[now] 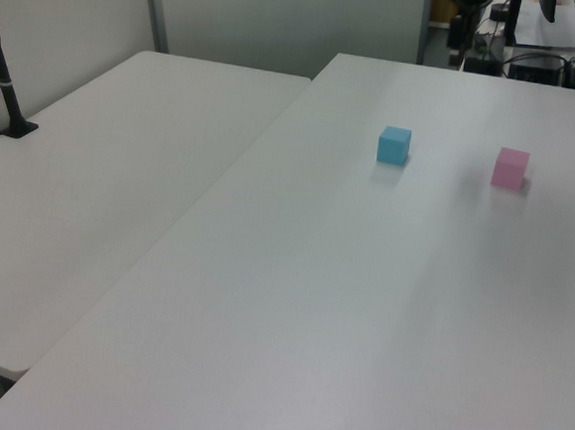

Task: Put blue cube on pink cube
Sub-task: 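Move the open gripper over the light-blue cube and lower it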

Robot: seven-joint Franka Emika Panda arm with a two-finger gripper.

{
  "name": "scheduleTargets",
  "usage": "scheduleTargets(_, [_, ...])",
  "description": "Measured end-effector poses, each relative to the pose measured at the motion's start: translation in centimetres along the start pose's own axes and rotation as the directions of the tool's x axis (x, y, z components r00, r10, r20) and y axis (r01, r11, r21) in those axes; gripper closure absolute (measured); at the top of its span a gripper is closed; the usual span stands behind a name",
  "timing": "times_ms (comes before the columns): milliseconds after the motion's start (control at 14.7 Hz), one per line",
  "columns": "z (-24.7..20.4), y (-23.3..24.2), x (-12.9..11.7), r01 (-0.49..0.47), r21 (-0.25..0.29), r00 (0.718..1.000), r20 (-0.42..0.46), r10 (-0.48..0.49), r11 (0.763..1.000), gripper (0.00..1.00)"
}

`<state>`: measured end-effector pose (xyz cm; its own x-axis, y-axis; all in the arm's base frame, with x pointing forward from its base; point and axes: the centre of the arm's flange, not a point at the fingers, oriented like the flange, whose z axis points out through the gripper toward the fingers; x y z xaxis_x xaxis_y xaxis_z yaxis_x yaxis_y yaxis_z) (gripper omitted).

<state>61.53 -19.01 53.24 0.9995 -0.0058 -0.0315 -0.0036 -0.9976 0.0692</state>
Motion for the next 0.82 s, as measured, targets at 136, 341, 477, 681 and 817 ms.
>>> scheduleTargets(136, [3.4, -0.2, 2.9, 0.004, -0.005, 1.0, -0.004, -0.004, 1.0, 0.0])
scheduleTargets(341, [8.1, -1.1, 5.7, 0.023, -0.017, 0.999, -0.037, -0.023, 1.0, 0.0])
scheduleTargets(477, [10.0, -1.2, 6.3, 0.026, -0.024, 0.998, -0.061, -0.028, 0.999, 0.0])
scheduleTargets(681, [13.2, -2.1, 6.7, 0.041, -0.019, 0.998, -0.041, -0.042, 0.999, 0.0])
scheduleTargets(817, [15.1, -3.5, 7.3, 0.054, -0.013, 0.998, -0.022, -0.054, 0.998, 0.0])
